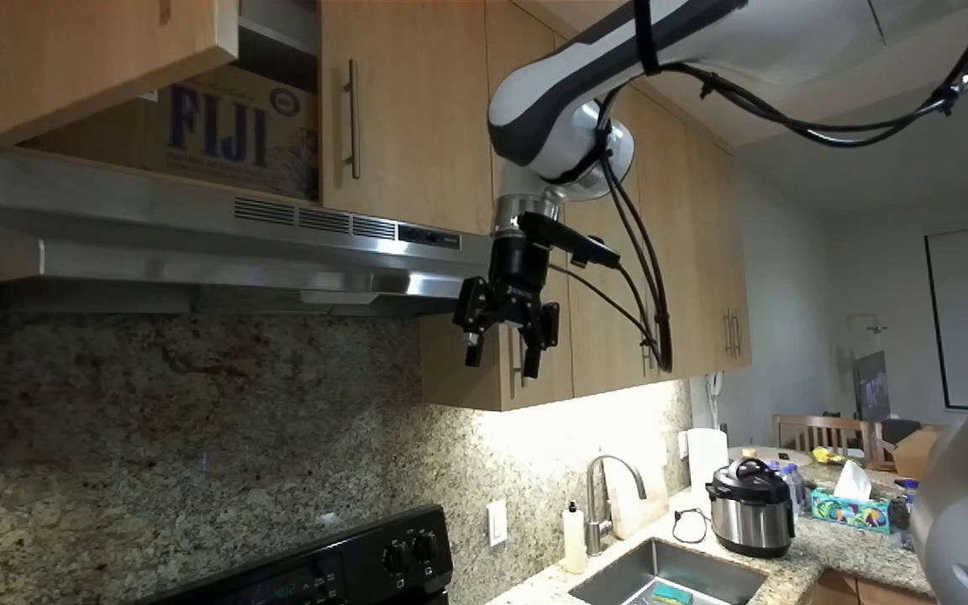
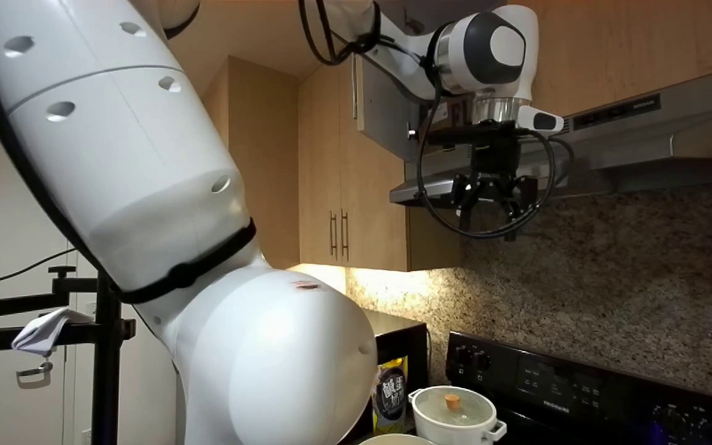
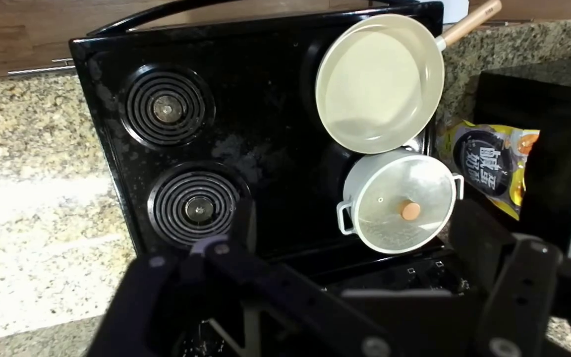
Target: Close the cupboard
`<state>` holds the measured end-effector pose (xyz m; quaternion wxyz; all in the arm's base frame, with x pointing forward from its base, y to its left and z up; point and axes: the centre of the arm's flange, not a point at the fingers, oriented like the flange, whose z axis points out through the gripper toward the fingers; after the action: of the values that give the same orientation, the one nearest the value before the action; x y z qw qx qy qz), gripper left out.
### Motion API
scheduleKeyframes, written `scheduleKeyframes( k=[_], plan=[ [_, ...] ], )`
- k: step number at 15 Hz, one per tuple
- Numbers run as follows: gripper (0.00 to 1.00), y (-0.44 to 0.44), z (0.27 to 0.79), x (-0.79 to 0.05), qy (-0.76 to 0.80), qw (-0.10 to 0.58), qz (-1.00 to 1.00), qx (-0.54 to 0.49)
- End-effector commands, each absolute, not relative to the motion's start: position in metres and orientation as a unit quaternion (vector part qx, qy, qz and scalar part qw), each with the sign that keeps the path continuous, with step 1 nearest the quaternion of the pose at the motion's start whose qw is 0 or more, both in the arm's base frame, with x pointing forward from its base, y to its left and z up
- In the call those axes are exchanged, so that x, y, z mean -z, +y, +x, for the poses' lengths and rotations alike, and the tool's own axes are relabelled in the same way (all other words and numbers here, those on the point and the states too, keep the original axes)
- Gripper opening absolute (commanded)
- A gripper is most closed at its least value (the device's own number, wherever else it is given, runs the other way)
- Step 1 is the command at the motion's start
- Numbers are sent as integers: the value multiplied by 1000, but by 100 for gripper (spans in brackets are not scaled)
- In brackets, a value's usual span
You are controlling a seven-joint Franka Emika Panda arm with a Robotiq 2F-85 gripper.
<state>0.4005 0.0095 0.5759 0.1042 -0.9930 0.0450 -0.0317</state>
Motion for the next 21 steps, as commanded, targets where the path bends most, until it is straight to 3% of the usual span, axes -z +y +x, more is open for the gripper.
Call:
scheduleKeyframes(
  k=[1,8,21],
  plan=[
    [100,17,385,-586,55,94,-992,56],
    [100,19,352,-607,33,72,-994,81],
    [100,-5,287,-679,-50,-43,-986,155]
  ],
)
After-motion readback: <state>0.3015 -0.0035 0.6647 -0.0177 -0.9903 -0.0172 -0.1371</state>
